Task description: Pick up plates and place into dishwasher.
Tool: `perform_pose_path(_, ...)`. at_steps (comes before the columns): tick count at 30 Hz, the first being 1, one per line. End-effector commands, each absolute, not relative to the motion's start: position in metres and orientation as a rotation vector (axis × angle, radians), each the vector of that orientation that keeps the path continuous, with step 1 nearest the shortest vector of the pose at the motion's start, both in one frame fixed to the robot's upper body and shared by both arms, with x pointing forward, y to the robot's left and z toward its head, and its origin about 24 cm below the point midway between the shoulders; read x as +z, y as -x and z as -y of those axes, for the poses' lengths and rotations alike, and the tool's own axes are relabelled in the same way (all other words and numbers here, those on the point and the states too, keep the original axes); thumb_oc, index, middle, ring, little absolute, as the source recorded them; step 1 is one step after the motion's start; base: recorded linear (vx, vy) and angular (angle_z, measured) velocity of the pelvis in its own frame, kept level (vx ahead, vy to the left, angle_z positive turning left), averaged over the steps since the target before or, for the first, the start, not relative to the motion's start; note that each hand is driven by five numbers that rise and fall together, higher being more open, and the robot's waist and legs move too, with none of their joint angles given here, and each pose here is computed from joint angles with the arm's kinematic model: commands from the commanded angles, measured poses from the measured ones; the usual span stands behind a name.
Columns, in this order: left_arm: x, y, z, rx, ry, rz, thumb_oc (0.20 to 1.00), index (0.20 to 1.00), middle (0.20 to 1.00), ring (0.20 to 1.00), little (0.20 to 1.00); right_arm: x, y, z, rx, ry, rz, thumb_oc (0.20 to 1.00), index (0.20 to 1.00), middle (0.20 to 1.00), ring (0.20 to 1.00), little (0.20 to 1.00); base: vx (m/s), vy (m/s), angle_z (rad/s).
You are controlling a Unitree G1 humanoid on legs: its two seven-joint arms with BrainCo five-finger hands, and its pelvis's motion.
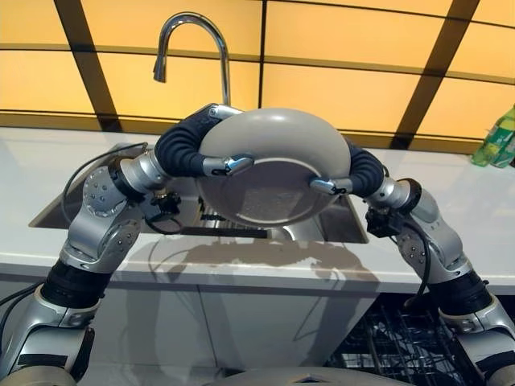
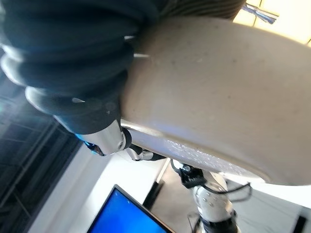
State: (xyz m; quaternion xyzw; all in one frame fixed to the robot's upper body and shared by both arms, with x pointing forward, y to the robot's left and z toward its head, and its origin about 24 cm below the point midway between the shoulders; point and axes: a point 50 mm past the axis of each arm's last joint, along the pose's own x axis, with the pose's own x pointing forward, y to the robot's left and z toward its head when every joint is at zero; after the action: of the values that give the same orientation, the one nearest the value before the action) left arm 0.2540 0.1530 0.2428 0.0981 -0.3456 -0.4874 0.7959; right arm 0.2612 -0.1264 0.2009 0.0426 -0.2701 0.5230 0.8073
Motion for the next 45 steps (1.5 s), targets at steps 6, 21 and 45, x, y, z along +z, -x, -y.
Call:
perform_pose_path(6, 0.247, -0.266, -0.155, -0.831, -0.111, 0.781, 1.0, 1.0, 1.0, 1.0, 1.0, 0.221, -0.264, 0.141, 0.819, -0.202, 0.751, 0.2, 0.2, 0.2, 0.2, 0.2, -0.02, -0.061, -0.13)
perform_pose_path(21, 0.215, -0.249, -0.217, -0.391, -0.024, 0.805, 1.0, 1.0, 1.0, 1.0, 1.0, 0.201, -0.266, 0.173, 0.584, -0.213, 0.729, 0.2, 0.2, 0.2, 0.2, 0.2, -0.05, -0.027, -0.37)
perform_pose_path(45, 0.206, -0.242, -0.266, -0.142, -0.06, 0.724, 1.0, 1.0, 1.0, 1.0, 1.0, 0.144, -0.273, 0.207, 0.207, -0.012, 0.511, 0.2, 0.2, 0.2, 0.2, 0.2, -0.05, 0.091, -0.79)
